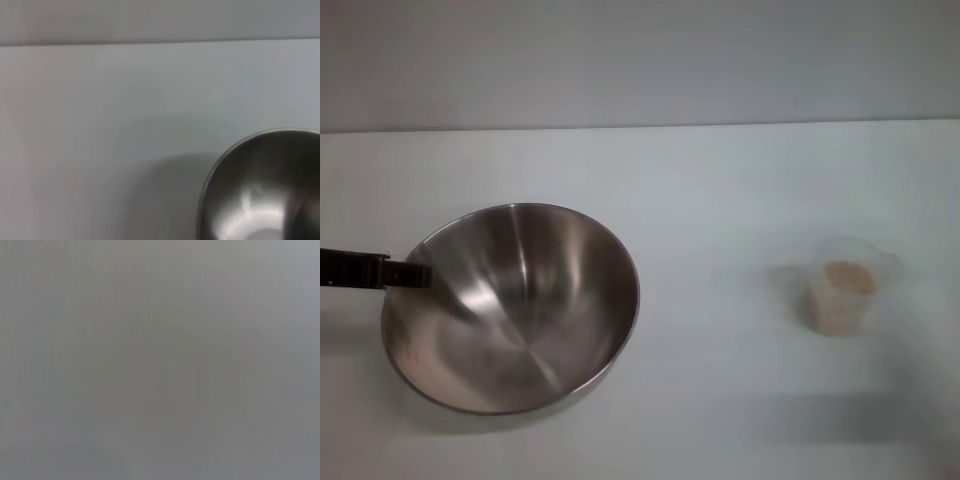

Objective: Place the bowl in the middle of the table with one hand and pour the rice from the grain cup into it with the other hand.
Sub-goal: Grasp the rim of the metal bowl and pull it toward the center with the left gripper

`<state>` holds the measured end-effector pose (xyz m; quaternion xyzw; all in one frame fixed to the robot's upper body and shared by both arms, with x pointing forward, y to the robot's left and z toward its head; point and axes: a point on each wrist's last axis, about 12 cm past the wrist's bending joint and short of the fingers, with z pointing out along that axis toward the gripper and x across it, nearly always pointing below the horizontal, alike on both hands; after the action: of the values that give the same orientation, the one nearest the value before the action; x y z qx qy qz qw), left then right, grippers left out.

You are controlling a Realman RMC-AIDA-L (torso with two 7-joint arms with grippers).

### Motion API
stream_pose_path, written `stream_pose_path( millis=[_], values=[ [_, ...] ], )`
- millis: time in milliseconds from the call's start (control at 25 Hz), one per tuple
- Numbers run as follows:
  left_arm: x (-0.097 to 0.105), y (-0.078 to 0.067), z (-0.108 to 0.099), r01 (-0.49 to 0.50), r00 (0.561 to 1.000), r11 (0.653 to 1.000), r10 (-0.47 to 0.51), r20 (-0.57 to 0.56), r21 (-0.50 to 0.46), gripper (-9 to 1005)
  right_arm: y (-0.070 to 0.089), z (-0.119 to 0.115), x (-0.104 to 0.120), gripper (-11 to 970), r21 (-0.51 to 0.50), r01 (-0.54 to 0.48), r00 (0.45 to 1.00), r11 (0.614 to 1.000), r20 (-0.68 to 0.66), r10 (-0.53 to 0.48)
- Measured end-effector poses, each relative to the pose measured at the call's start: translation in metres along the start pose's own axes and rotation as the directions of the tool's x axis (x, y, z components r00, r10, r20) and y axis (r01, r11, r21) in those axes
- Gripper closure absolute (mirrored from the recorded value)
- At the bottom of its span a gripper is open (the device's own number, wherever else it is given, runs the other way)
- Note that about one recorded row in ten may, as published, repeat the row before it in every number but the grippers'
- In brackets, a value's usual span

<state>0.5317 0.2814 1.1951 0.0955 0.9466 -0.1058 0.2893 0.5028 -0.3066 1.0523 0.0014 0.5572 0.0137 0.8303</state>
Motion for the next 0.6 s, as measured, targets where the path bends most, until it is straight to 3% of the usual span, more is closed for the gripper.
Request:
stream_pose_path(
  millis=[600],
  values=[
    [0.006,0.003,0.022,-0.012,0.998,1.000,0.012,-0.068,-0.009,196,-0.002,-0.003,0.000,279,0.006,0.002,1.000,1.000,-0.002,-0.002]
  ],
)
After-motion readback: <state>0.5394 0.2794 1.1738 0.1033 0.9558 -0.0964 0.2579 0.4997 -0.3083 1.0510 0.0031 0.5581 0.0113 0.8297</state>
